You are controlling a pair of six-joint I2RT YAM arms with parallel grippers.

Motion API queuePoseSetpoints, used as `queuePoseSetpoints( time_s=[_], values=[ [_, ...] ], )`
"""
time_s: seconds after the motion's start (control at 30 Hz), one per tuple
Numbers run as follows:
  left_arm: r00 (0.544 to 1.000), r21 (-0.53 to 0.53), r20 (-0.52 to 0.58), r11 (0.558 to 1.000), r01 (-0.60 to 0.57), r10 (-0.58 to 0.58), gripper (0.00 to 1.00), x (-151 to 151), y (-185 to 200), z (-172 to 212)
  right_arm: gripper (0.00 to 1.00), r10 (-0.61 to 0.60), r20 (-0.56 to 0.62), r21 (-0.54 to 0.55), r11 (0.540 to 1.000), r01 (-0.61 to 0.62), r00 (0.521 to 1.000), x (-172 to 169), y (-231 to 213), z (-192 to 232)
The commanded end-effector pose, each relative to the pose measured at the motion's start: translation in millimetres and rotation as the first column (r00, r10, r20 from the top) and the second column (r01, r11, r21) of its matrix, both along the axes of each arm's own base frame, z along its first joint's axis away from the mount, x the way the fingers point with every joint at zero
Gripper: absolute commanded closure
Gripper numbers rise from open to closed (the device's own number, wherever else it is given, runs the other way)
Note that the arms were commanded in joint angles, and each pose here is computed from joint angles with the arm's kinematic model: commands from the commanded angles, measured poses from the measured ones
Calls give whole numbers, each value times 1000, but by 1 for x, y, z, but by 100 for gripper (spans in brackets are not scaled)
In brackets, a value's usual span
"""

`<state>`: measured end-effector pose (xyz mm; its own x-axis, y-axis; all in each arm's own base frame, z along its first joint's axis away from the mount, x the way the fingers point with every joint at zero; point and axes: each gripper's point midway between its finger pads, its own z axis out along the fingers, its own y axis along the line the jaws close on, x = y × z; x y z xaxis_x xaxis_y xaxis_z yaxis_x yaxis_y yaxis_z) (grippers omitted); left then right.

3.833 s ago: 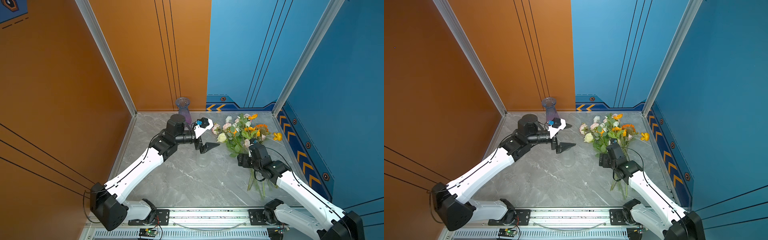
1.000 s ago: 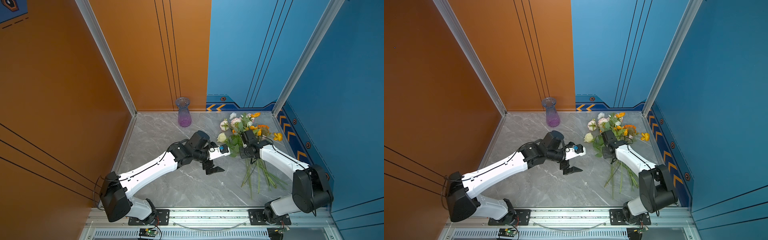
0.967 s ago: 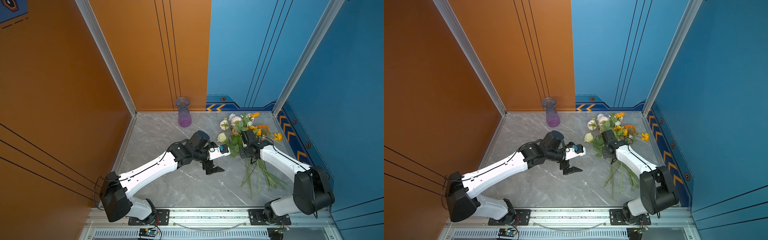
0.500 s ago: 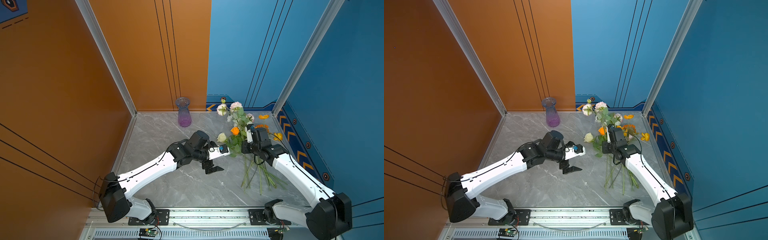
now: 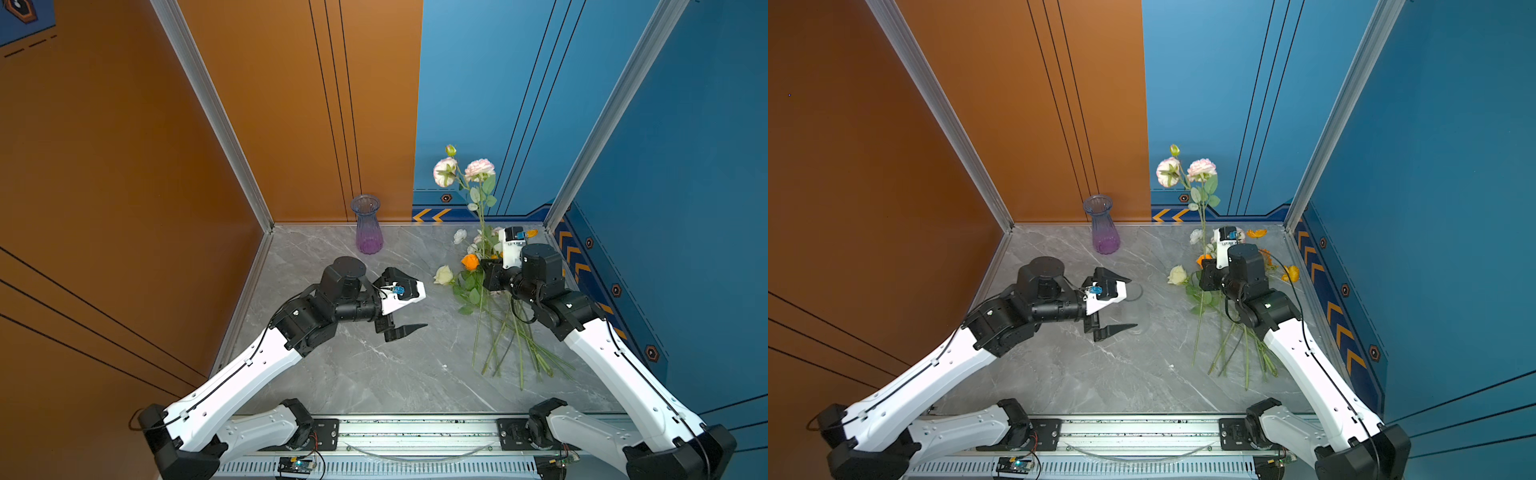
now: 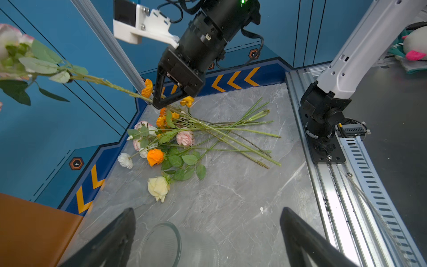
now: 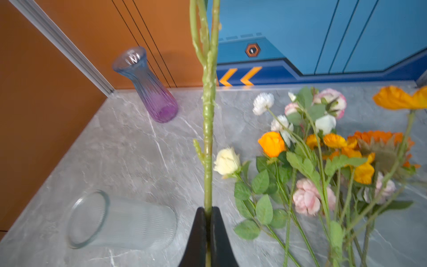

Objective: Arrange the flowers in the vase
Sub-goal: 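Lift the pink rose stems high with the right gripper toward the clear vase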

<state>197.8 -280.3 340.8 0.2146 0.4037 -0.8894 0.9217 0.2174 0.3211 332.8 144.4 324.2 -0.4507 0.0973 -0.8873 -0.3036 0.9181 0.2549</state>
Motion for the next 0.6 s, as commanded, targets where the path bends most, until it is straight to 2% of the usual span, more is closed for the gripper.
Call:
queuePoseSetpoints(
  time_s=[0.0, 0.1, 0.17, 0.2, 0.3, 0.43, 0.57],
  values=[
    [1000, -62, 11, 998, -22, 22, 2, 5, 14, -2, 100, 57, 195, 22, 998, -63, 979, -8, 18, 70],
    [999, -107, -44, 994, -12, 7, 2, 5, 20, -2, 100, 84, 308, 18, 995, -94, 948, -11, 37, 107],
    [991, -112, -133, 994, -17, 2, 2, 9, 25, -8, 100, 91, 386, 17, 994, -105, 918, -12, 50, 128],
    [990, -126, -138, 992, -26, 8, 2, 12, 29, 2, 100, 86, 429, 21, 994, -105, 899, -12, 56, 139],
    [988, -125, -148, 990, -63, 45, 2, 23, 38, 0, 100, 81, 522, 45, 992, -122, 849, -14, 74, 166],
    [986, -192, -164, 979, -66, 35, 2, 30, 41, 10, 100, 66, 574, 72, 989, -130, 816, -4, 91, 184],
    [981, -194, -187, 977, -85, 48, 2, 36, 43, -1, 100, 98, 598, 65, 983, -169, 795, -4, 123, 187]
  ],
)
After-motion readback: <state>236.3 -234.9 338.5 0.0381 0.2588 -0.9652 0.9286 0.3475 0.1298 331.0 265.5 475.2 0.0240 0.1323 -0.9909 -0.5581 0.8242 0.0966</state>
